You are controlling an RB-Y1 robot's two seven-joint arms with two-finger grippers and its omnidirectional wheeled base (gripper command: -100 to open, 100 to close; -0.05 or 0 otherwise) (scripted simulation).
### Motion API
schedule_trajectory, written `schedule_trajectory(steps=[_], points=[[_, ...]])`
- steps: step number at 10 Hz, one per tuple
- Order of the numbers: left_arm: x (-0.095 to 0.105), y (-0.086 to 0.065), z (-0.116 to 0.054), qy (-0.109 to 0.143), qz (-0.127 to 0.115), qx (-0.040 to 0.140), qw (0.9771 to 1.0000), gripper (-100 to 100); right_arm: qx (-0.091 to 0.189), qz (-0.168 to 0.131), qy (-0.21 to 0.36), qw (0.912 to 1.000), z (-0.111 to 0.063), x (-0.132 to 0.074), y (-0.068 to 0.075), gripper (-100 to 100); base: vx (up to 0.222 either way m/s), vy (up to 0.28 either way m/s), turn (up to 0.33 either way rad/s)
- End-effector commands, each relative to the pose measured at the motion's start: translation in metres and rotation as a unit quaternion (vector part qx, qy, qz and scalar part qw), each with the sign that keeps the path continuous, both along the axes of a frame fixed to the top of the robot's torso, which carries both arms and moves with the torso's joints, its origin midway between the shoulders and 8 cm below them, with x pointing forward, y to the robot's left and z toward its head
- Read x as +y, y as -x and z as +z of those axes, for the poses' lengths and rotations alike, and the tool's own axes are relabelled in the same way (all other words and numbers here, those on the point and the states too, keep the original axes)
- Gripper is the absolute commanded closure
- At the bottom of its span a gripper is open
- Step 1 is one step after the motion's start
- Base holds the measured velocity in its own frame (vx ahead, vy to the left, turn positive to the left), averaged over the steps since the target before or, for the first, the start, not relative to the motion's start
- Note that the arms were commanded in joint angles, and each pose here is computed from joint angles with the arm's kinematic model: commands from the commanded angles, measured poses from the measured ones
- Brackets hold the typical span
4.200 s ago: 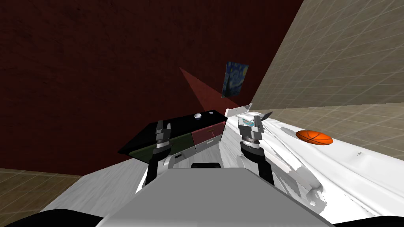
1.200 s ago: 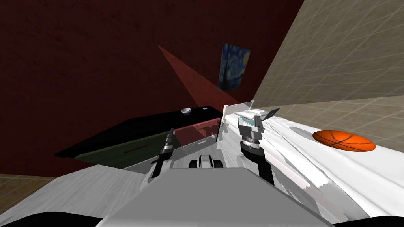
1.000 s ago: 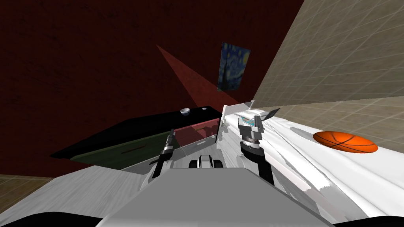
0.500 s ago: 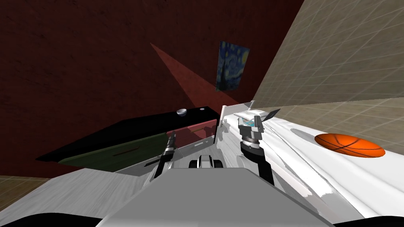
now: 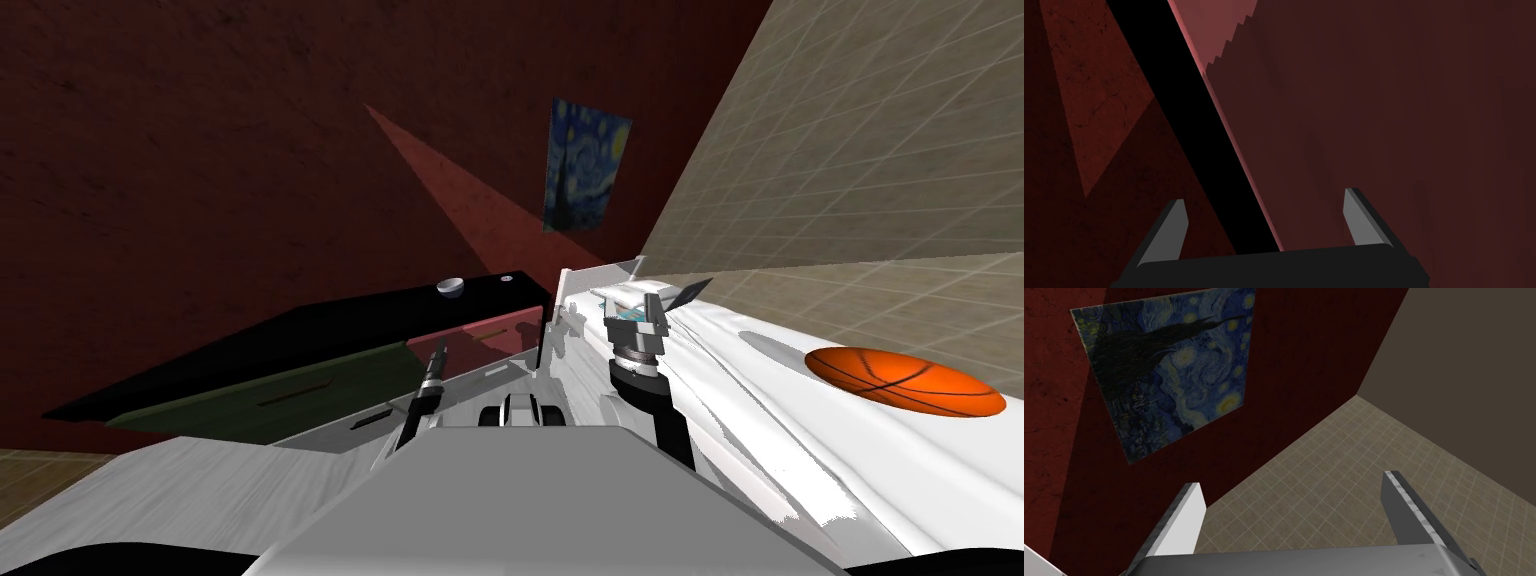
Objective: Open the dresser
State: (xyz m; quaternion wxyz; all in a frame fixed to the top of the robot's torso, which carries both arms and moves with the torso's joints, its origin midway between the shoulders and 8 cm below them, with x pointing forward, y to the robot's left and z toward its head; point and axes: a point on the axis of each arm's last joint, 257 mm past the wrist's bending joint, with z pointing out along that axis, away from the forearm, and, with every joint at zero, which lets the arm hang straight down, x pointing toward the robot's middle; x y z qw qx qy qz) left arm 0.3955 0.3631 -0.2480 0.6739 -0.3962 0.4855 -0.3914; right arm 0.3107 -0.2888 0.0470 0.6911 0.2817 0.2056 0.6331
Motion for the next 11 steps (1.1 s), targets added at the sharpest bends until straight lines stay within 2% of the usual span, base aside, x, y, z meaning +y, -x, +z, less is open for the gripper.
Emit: schedule_trajectory(steps=[1,2,3,7,9,11], points=[[0.001,0.002,-0.025,0.009,0.008,0.020,0.9997,-100,0.000,0.000,0.000,1.0000,0.000,0.000,0.000,0,0.055,-0.146,0.014],[-0.003,0.004,-0.043,0.022,0.015,0.033,0.9991,-100,0.000,0.000,0.000,1.0000,0.000,0.000,0.000,0,0.064,-0.154,0.025],[-0.003,0.004,-0.043,0.022,0.015,0.033,0.9991,-100,0.000,0.000,0.000,1.0000,0.000,0.000,0.000,0,0.069,-0.137,0.008],[-0.024,0.007,-0.071,0.066,0.031,0.048,0.9962,-100,0.000,0.000,0.000,1.0000,0.000,0.000,0.000,0,0.033,-0.077,0.007],[-0.034,0.007,-0.077,0.084,0.036,0.050,0.9945,-100,0.000,0.000,0.000,1.0000,0.000,0.000,0.000,0,0.015,-0.044,0.003],[-0.029,0.002,-0.069,0.079,0.035,0.049,0.9950,-100,0.000,0.000,0.000,1.0000,0.000,0.000,0.000,0,0.028,-0.004,-0.005]])
